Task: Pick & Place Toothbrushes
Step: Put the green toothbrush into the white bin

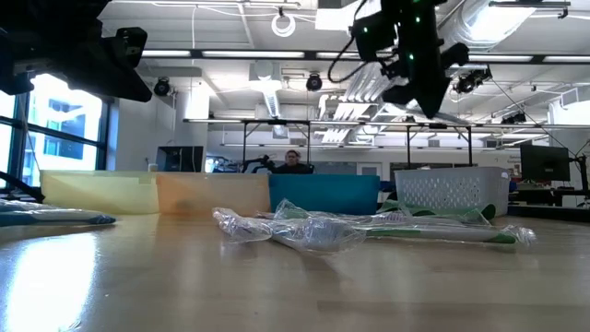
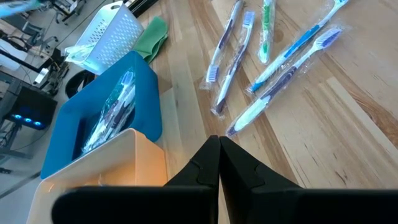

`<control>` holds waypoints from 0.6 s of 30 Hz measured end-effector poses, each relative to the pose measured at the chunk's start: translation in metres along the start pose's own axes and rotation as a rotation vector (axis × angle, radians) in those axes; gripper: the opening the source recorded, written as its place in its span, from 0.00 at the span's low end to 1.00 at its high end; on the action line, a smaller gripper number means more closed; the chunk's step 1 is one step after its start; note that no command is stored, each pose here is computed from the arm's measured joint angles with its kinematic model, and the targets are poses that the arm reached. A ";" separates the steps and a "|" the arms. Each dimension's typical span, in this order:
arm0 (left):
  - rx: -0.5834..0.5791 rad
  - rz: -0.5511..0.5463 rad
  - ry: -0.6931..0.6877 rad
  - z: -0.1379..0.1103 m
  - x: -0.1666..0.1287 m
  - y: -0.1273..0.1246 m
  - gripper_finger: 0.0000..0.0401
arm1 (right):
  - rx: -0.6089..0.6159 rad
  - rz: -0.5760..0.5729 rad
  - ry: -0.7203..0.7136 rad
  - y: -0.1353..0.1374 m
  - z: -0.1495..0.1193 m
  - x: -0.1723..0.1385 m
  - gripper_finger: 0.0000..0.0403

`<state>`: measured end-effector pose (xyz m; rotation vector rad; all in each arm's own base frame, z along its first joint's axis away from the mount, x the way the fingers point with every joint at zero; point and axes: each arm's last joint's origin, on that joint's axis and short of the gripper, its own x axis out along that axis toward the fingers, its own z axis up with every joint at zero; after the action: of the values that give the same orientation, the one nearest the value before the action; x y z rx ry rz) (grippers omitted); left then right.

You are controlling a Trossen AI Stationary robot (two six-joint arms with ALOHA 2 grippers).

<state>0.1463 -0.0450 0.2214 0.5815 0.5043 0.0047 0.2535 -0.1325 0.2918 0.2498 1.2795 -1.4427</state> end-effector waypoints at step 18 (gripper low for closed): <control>0.000 0.001 0.000 0.000 0.000 0.000 0.01 | -0.001 -0.009 0.067 0.021 -0.023 0.090 0.03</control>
<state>0.1463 -0.0450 0.2214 0.5818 0.5044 0.0053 0.2282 -0.1618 0.2048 0.2940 1.3366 -1.4521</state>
